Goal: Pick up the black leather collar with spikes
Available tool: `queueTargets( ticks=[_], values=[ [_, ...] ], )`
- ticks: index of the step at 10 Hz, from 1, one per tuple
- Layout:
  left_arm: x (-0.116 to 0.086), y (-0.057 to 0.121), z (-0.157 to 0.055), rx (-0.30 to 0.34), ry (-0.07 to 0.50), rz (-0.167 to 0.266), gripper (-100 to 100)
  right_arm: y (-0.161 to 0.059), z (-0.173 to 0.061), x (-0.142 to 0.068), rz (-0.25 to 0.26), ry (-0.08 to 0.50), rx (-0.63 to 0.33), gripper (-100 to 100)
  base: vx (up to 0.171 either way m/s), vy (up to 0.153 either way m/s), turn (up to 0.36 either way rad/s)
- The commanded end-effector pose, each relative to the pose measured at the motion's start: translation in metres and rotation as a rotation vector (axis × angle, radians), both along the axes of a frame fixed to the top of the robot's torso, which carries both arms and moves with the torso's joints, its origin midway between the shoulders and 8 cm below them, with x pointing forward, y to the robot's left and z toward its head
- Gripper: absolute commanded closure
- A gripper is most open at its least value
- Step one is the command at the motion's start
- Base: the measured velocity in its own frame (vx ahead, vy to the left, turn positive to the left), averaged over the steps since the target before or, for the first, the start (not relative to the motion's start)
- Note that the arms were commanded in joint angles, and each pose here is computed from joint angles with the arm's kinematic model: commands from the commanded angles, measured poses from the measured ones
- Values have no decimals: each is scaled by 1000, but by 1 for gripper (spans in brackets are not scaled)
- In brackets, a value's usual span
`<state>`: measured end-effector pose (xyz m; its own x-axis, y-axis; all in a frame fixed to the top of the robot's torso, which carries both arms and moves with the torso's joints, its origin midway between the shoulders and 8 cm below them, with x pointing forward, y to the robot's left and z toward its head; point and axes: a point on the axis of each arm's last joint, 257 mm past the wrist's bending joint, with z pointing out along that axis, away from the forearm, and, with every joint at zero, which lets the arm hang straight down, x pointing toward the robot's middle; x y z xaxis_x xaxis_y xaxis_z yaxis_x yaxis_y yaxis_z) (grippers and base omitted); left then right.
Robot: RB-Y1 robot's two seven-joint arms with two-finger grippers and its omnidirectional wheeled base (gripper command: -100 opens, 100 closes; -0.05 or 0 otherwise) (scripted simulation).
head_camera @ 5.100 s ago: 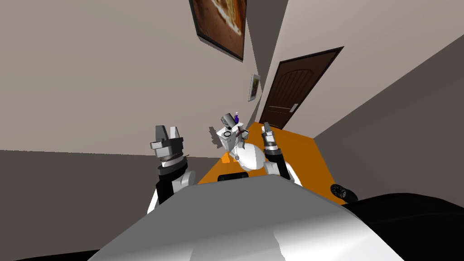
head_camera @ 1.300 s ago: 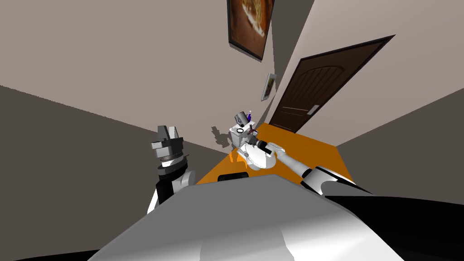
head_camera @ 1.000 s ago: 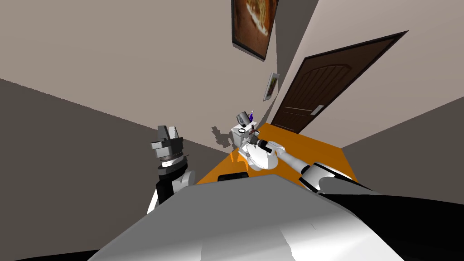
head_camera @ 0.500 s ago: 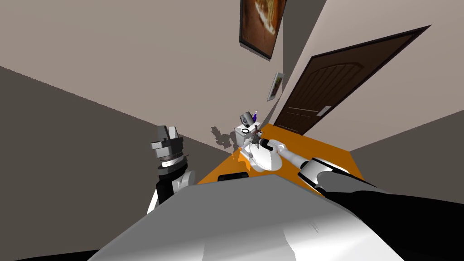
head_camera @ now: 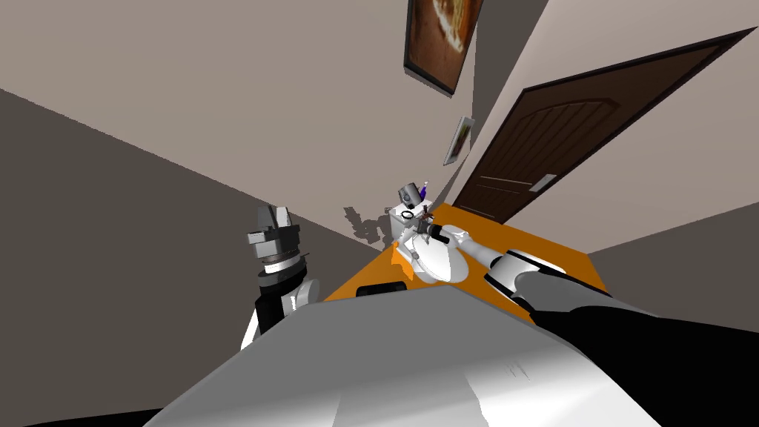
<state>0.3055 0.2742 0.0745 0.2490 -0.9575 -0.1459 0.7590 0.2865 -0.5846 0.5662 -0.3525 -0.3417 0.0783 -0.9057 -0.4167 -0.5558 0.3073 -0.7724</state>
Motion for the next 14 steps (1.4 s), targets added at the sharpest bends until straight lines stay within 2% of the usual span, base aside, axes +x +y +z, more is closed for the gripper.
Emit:
queueTargets(
  ticks=[1, 3, 4, 5, 6, 8, 9, 10, 11, 14],
  values=[
    [0, 0, 0, 0, 0, 0, 0, -12, -3, 0, -2, 6, -42, -100, 10, 51, 56],
    [0, 0, 0, 0, 0, 0, 0, -43, -2, 7, 9, 9, -173, -100, 24, 75, 108],
    [0, 0, 0, 0, 0, 0, 0, -44, -2, 6, 8, 10, -174, -100, 17, 66, 21],
    [0, 0, 0, 0, 0, 0, 0, -57, 0, 9, 14, 11, -232, -100, 22, 59, 57],
    [0, 0, 0, 0, 0, 0, 0, -58, -1, 9, 12, 13, -233, -100, 15, 42, 31],
    [0, 0, 0, 0, 0, 0, 0, -81, 5, 14, 25, 14, -332, -100, 20, 55, 81],
    [0, 0, 0, 0, 0, 0, 0, -75, 7, 15, 35, 7, -328, -100, 19, 52, 16],
    [0, 0, 0, 0, 0, 0, 0, -85, 4, 12, 19, 19, -334, -100, 5, 25, -16],
    [0, 0, 0, 0, 0, 0, 0, -85, 4, 12, 19, 19, -334, -100, 0, 0, 0],
    [0, 0, 0, 0, 0, 0, 0, -113, 11, 15, 25, 27, -441, -100, 10, 37, 59]
  ],
)
